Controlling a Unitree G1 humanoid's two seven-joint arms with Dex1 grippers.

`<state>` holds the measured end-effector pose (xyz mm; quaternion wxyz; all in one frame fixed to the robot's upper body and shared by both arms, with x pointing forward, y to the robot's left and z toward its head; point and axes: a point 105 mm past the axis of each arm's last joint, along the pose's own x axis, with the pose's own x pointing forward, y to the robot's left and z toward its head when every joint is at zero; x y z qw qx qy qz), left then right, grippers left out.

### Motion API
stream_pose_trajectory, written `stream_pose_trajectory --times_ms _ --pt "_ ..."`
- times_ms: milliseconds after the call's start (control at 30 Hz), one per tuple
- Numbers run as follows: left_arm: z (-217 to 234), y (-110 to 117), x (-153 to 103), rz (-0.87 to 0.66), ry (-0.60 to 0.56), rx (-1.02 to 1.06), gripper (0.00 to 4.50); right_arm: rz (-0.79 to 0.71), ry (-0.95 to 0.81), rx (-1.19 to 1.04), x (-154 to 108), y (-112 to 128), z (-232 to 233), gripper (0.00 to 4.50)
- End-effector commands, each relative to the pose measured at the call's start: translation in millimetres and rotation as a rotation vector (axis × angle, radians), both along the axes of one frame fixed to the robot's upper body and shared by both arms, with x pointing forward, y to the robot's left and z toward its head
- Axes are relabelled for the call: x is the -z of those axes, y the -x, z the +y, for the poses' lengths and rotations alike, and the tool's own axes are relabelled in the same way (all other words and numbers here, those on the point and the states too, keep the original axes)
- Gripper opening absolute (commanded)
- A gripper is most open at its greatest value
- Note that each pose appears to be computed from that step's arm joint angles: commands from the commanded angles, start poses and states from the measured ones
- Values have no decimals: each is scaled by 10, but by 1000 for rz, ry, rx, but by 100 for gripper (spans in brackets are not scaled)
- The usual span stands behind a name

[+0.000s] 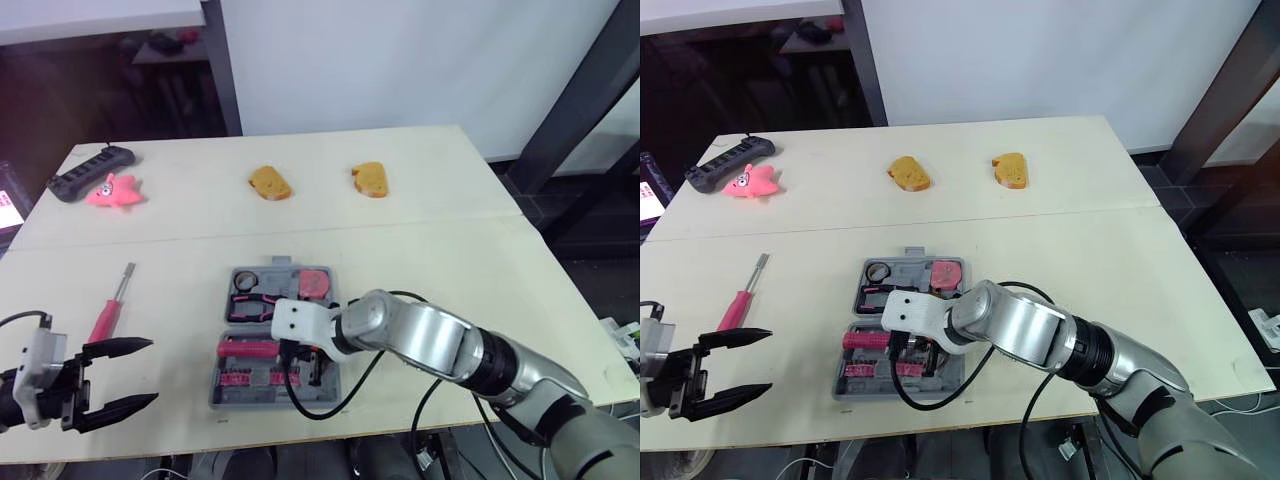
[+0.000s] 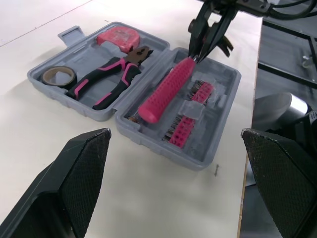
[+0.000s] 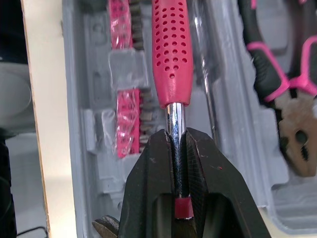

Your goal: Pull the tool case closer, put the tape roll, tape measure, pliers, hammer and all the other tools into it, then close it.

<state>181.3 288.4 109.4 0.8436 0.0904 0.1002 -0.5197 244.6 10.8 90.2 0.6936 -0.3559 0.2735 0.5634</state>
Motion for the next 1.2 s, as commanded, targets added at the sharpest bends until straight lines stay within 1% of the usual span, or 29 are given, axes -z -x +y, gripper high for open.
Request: stream_pose_trajectory --times_ms 33,233,400,533,667,900,1200 --pt "-35 4 -39 -8 -14 34 450 -21 -3 -19 -64 18 53 9" --pt "-17 10 -23 -6 -15 36 450 -9 20 -26 -90 62 76 9" --pt "-38 12 20 1 -9 41 450 -22 75 -47 -324 23 48 9" --pt "-58 12 59 7 -4 47 450 -1 140 -43 -358 28 36 9" --pt "-53 21 83 9 0 48 450 -22 172 -21 -409 -27 64 9" --pt "-70 21 130 11 8 48 450 -14 191 -16 -392 -29 145 9" --pt "-95 -1 137 5 13 48 450 8 223 -20 -255 15 165 9"
